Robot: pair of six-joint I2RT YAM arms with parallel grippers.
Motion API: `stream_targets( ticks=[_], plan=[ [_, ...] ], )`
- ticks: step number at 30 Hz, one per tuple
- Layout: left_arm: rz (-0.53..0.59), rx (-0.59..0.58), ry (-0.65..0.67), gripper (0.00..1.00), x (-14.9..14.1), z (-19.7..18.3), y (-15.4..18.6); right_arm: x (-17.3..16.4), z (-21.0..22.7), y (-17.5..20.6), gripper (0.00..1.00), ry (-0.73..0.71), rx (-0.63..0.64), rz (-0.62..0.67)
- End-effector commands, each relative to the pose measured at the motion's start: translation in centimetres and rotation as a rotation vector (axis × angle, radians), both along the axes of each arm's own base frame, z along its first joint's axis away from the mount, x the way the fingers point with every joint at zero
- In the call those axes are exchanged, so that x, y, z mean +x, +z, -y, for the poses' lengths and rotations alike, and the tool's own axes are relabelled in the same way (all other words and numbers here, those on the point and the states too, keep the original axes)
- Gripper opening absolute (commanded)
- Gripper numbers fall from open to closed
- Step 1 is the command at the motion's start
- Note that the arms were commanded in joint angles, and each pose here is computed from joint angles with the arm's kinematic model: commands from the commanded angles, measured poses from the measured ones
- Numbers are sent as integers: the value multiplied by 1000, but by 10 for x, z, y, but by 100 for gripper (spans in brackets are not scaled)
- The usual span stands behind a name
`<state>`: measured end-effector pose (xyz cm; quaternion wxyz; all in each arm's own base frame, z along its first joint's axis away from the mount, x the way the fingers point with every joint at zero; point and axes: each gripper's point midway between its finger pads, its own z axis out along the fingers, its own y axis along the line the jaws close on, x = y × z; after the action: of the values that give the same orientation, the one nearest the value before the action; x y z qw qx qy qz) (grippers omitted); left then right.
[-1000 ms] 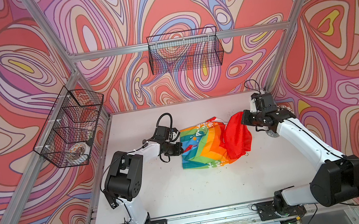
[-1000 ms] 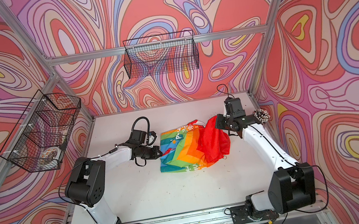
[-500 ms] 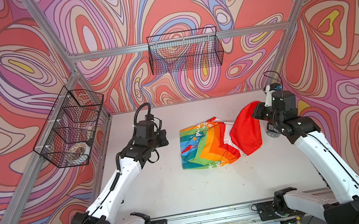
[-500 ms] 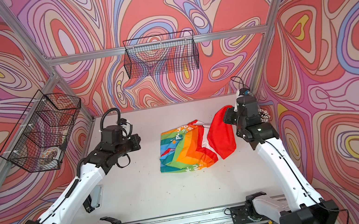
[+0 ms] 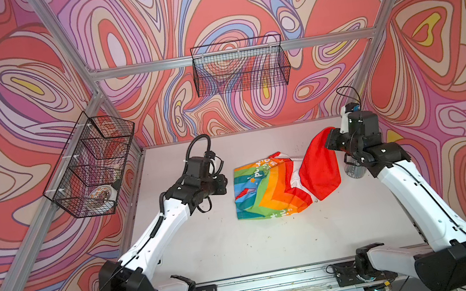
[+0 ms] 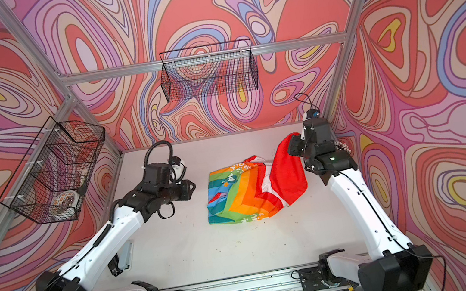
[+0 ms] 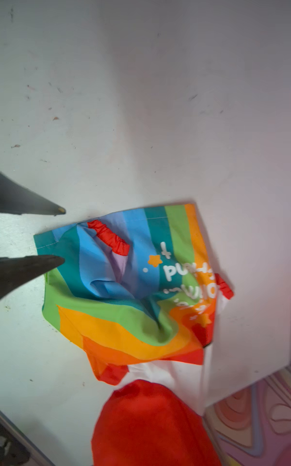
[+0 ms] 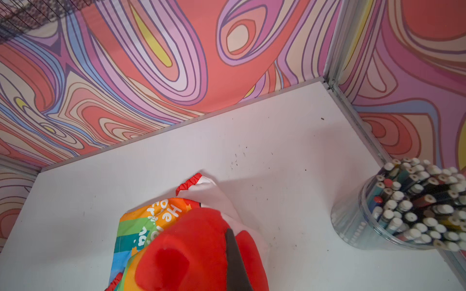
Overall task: Unzip the jacket
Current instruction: Flatten out the jacket at the center of the board.
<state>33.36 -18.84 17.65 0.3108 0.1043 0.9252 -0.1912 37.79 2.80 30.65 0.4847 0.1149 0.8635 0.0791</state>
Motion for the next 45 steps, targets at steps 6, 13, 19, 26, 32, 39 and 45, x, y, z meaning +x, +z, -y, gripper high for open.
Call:
stream_targets(
  ticks=[6, 13, 19, 26, 32, 39, 45],
  plan=[
    [-91, 41, -150, 41, -2, 34, -63, -5, -11, -20, 0, 56, 29, -59],
    [-144, 68, -180, 53, 2, 39, -93, -2, -15, -24, 0, 70, 41, -73],
    [-192, 142, -169, 58, 4, 31, -117, -1, -15, -28, 0, 72, 41, -86],
    [-237, 114, -201, 65, 0, 40, -134, 0, -16, -38, 0, 75, 39, -108],
    [-253, 74, -213, 53, 4, 49, -142, -2, -16, -41, 0, 78, 37, -115],
    [-256, 72, -206, 25, 6, 50, -141, -5, -14, -43, 0, 76, 26, -120],
    [-244, 75, -193, 6, 3, 47, -132, -5, -14, -45, 0, 74, 24, -124]
  ],
)
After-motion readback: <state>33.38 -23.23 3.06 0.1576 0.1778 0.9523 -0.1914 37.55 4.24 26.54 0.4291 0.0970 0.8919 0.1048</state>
